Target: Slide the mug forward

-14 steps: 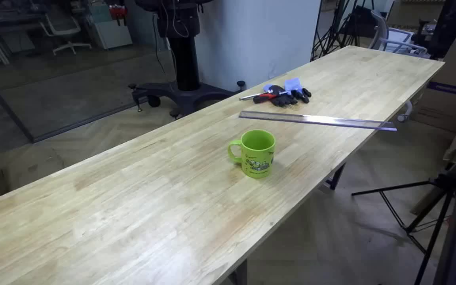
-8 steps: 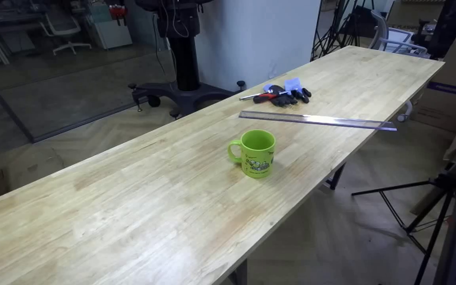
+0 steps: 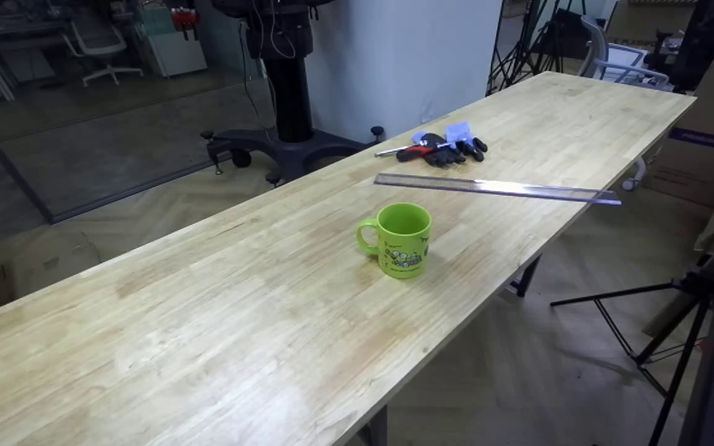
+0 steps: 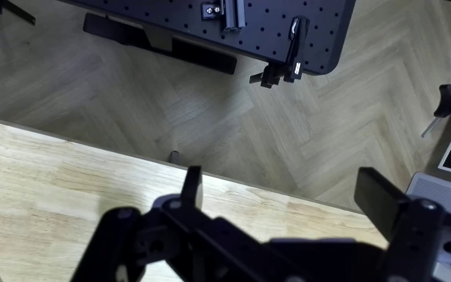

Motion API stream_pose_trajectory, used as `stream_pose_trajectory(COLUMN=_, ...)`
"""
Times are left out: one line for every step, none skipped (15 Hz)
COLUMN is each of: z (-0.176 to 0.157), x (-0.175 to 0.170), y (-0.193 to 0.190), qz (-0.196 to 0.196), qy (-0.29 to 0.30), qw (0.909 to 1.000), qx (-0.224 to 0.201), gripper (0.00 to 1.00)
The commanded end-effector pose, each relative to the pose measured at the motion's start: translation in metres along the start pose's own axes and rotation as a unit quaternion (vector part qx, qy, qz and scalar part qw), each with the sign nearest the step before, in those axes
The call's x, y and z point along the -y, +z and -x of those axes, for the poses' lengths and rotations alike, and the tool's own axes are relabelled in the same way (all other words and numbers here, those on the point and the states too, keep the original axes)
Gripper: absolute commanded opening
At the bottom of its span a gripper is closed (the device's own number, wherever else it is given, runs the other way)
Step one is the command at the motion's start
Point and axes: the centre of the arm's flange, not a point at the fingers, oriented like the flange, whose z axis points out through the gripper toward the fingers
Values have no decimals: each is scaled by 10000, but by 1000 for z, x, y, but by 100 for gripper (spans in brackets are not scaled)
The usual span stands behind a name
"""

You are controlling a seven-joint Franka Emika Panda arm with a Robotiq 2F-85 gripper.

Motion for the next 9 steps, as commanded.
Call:
stream_pose_trajectory(z=-7, x=-13, y=4, qz=520, qy=388, qw=9965, qx=-530, gripper=100)
stream_pose_trajectory(z=-11, x=-24, y=6, qz=647, qy=459, qw=9941, qx=-738, gripper=100)
stream_pose_trajectory(z=-15, x=-34, y=9, qz=779, qy=557, qw=9908, qx=-958, gripper=100)
stream_pose_trajectory(z=-19, x=-46, y=12, qz=839, qy=689, qw=9870, qx=-1187, gripper=100)
stream_pose_trajectory(z=-22, x=-58, y=17, qz=856, qy=863, qw=9827, qx=-1395, gripper=100)
stream_pose_trajectory(z=-26, x=-71, y=23, qz=832, qy=1050, qw=9781, qx=-1594, gripper=100)
stream_pose_trajectory(z=-28, x=-84, y=29, qz=830, qy=1248, qw=9728, qx=-1765, gripper=100)
stream_pose_trajectory(z=-30, x=-97, y=36, qz=817, qy=1372, qw=9693, qx=-1867, gripper=100)
stream_pose_trajectory(z=-32, x=-111, y=42, qz=823, qy=1468, qw=9664, qx=-1941, gripper=100)
